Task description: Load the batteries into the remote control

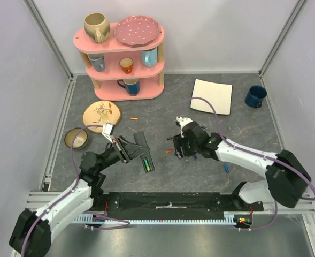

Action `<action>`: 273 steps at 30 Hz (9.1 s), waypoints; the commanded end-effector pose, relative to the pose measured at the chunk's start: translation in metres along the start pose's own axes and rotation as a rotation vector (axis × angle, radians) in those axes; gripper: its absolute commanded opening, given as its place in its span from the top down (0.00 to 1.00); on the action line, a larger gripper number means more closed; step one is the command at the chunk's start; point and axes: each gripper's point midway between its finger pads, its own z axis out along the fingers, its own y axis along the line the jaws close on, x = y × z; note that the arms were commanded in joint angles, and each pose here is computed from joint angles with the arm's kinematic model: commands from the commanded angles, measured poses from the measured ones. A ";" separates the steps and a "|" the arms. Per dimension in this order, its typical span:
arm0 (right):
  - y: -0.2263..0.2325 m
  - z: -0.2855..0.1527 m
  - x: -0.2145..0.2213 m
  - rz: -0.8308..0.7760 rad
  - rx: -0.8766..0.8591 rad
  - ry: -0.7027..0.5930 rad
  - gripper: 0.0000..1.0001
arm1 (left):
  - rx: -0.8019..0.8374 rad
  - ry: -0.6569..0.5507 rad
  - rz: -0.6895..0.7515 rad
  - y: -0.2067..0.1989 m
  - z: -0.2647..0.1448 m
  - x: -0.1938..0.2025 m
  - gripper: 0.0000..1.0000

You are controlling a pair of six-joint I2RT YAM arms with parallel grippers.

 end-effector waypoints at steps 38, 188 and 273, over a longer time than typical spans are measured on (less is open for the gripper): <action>-0.004 0.098 -0.065 -0.135 0.132 -0.004 0.29 | -0.069 0.031 0.037 0.017 -0.019 0.017 0.98; -0.068 0.073 -0.051 -0.165 0.194 0.107 0.56 | -0.128 0.013 -0.044 0.040 -0.025 0.023 0.98; 0.161 -0.103 -0.046 -0.032 -0.369 0.067 1.00 | -0.101 -0.197 -0.067 0.054 0.023 -0.021 0.98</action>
